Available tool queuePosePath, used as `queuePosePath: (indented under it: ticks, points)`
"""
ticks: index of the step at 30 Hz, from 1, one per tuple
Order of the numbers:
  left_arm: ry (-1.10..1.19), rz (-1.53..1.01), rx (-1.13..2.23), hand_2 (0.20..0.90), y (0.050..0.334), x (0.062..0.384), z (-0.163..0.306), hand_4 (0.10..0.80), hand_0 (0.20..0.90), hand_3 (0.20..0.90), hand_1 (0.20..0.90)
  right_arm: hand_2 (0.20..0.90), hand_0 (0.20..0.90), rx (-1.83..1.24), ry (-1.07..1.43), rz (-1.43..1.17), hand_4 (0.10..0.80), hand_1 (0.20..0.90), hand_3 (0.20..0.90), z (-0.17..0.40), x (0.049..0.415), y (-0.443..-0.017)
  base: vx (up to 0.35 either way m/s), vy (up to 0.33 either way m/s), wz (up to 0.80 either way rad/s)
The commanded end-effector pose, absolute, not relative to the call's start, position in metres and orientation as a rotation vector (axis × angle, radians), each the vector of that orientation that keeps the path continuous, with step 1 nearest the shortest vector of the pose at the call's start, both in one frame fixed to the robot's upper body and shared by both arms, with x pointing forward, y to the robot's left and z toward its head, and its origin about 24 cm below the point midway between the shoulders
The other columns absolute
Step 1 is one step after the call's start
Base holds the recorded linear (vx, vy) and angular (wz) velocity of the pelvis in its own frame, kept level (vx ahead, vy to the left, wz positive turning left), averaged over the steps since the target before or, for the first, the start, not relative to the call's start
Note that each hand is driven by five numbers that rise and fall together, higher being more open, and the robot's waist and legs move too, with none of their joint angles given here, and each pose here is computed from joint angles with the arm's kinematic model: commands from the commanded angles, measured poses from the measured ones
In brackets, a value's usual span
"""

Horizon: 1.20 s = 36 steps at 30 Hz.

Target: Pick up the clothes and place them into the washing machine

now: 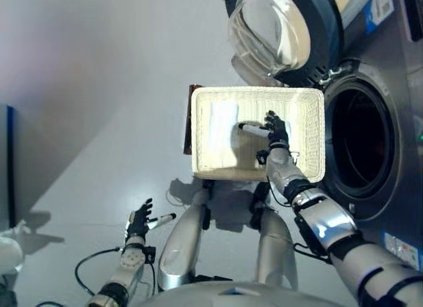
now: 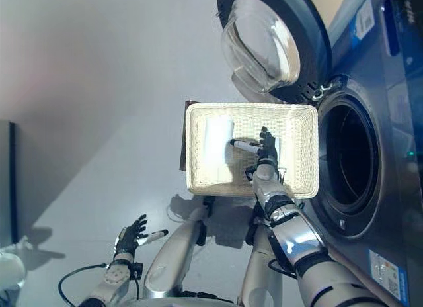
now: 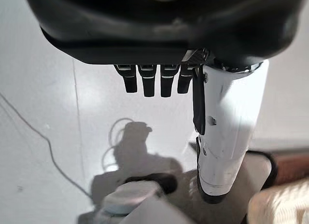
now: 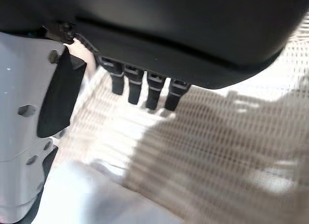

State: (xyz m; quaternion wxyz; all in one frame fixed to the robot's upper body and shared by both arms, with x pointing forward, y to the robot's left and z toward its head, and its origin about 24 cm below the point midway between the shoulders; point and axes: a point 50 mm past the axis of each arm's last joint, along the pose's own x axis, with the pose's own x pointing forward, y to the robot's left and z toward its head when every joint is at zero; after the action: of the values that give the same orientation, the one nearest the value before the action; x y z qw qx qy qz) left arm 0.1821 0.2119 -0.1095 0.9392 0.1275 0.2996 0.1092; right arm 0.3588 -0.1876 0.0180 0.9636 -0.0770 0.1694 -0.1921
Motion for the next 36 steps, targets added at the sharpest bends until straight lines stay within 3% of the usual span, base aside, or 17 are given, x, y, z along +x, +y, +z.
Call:
queuePosePath:
  ticks: [1, 8, 19, 26, 36]
  points:
    - [0.481, 0.37, 0.352, 0.9, 0.262, 0.195, -0.081, 0.8, 0.9, 0.9, 0.9, 0.9, 0.9, -0.135, 0.265, -0.416, 0.8, 0.9, 0.9, 0.036, 0.369, -0.182, 0.026, -0.051, 0.31]
    - [0.308, 0.455, 0.345, 0.9, 0.285, 0.217, -0.044, 0.8, 0.9, 0.9, 0.9, 0.9, 0.9, -0.124, 0.333, -0.463, 0.8, 0.9, 0.9, 0.02, 0.36, -0.185, 0.076, -0.065, 0.29]
    - [0.33, 0.488, 0.412, 0.9, 0.3, 0.217, -0.041, 0.8, 0.9, 0.9, 0.9, 0.9, 0.9, -0.061, 0.325, -0.447, 0.8, 0.9, 0.9, 0.023, 0.363, -0.17, 0.05, -0.015, 0.23]
    - [0.246, 0.462, 0.383, 0.9, 0.291, 0.229, -0.028, 0.8, 0.9, 0.9, 0.9, 0.9, 0.9, -0.058, 0.315, -0.475, 0.8, 0.9, 0.9, 0.032, 0.368, -0.172, 0.024, -0.025, 0.19]
    - [0.119, 0.404, 0.289, 0.9, 0.269, 0.241, -0.009, 0.8, 0.9, 0.9, 0.9, 0.9, 0.9, -0.146, 0.196, -0.572, 0.8, 0.9, 0.9, 0.093, 0.394, -0.211, 0.048, -0.002, 0.25]
